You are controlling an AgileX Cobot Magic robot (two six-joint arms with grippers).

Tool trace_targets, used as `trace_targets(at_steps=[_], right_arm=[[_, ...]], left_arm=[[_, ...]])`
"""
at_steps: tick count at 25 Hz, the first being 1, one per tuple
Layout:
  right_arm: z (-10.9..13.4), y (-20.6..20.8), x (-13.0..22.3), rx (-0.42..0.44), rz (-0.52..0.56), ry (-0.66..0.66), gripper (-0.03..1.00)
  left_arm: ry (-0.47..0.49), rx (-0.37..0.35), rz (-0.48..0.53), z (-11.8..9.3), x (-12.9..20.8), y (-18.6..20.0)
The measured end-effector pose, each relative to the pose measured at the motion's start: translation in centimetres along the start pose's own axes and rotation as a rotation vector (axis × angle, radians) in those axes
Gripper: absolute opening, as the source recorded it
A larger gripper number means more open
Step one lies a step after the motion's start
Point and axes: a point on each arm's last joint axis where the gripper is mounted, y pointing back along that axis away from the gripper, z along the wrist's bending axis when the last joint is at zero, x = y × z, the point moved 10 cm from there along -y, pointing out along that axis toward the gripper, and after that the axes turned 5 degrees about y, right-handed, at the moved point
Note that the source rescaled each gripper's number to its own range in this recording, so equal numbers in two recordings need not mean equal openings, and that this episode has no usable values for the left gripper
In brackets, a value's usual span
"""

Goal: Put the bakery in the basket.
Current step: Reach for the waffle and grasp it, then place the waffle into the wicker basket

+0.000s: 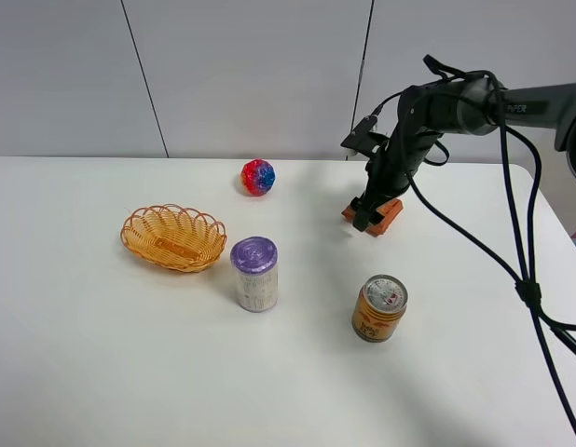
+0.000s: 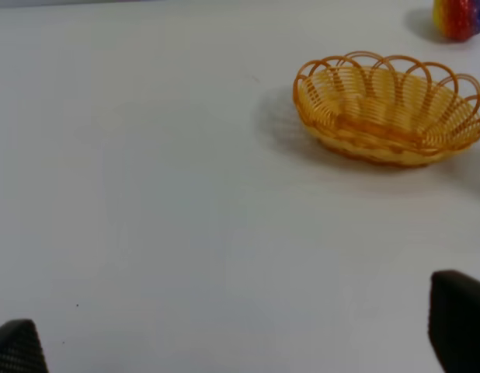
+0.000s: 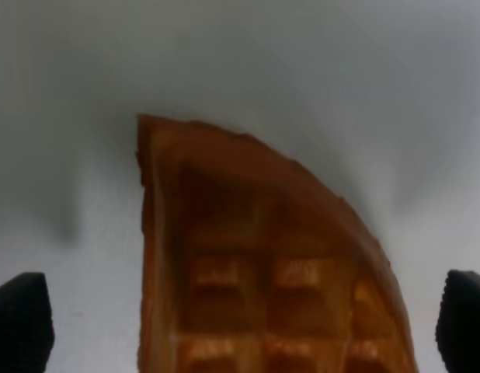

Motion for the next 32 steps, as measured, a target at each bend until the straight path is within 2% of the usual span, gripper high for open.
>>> trace_targets(at_steps=[6,7,8,9,10,11,12,14,17,20,23,28,32], right_arm=[[-0.9,-1.4,1.0,0.015,0.013,-0.002,1.0],[-1.0,-1.6,1.2,0.015,0.019,-0.002,0.96],[-1.0,-1.7,1.4,0.014,0.023,-0.002,0.83],[-1.0,-2.0,1.5,0.01,0.027,-0.003,0.62],[-1.0,-2.1,1.5,0.009,0.028,-0.004,0.24],[-1.0,-2.1,1.5,0.009,0.028,-0.004,0.0],[-1.0,-2.1,1.5,0.009,0.028,-0.01,0.04],[-0.9,-2.0,1.4,0.007,0.023,-0.063,0.04],[-0.8,-0.6,-0.3,0.004,-0.043,-0.179,0.04],[-0.9,3.8,-5.2,0.025,-0.197,-0.206,0.04],[0.0,8.9,-11.2,0.048,-0.341,-0.142,0.04],[5.9,14.4,-20.5,0.016,-0.533,0.004,0.04],[13.6,14.1,-24.9,-0.12,-0.606,0.057,0.04]], left_arm=[[0.0,0.0,0.0,0.0,0.0,0.0],[0.0,0.0,0.0,0.0,0.0,0.0],[0.0,0.0,0.0,0.0,0.0,0.0],[0.0,0.0,0.0,0.0,0.0,0.0],[0.0,0.0,0.0,0.0,0.0,0.0],[0.0,0.0,0.0,0.0,0.0,0.0],[0.0,0.0,0.0,0.0,0.0,0.0],[0.0,0.0,0.0,0.0,0.0,0.0],[0.0,0.0,0.0,0.0,0.0,0.0],[0.0,0.0,0.0,0.0,0.0,0.0],[0.0,0.0,0.0,0.0,0.0,0.0],[0.0,0.0,0.0,0.0,0.0,0.0],[0.0,0.0,0.0,0.0,0.0,0.0]])
